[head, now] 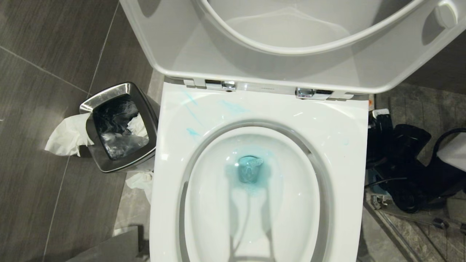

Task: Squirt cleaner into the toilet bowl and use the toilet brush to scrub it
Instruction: Place the cleaning agent on the floor

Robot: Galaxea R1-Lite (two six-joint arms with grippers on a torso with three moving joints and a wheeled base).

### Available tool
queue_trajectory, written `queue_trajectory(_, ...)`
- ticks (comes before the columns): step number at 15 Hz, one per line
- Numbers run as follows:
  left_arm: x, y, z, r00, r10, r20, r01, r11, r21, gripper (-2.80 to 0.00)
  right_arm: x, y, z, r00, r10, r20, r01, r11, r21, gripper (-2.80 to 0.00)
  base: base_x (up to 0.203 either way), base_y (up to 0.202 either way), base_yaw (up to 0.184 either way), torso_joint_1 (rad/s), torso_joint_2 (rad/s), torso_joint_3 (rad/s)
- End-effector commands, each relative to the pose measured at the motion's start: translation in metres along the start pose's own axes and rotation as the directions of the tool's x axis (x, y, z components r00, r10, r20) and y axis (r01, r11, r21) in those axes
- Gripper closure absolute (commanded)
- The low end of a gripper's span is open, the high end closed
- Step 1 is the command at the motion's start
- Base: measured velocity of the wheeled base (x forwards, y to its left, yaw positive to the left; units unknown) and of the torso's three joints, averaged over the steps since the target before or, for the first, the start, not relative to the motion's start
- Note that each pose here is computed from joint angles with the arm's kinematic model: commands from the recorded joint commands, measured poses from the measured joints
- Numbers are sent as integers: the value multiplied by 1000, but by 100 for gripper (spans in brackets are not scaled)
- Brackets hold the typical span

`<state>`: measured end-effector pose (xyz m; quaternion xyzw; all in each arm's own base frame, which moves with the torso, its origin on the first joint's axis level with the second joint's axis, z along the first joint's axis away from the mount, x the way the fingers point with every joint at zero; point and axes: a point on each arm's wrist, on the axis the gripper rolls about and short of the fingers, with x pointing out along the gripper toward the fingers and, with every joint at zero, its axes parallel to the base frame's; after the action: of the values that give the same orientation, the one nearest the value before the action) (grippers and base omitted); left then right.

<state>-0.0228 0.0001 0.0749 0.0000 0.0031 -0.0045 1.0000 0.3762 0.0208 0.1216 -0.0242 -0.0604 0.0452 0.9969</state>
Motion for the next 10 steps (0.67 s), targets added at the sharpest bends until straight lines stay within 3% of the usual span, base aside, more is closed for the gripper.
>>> queue_trajectory(1, 0, 0, 0, 1000, 0, -1, 0, 1000, 0, 0, -24, 0, 20, 1000, 1, 27, 0, 1000, -15, -280, 0, 0, 0, 0, 0, 0)
queue_trajectory(5, 0, 0, 0, 1000, 0, -1, 0, 1000, 0, 0, -53, 0, 50, 997, -3, 80, 7, 999, -45, -280, 0, 0, 0, 0, 0, 0)
queue_trajectory(10, 0, 0, 0, 1000, 0, -1, 0, 1000, 0, 0, -79, 0, 64, 995, -9, 96, 16, 997, -69, -280, 0, 0, 0, 0, 0, 0)
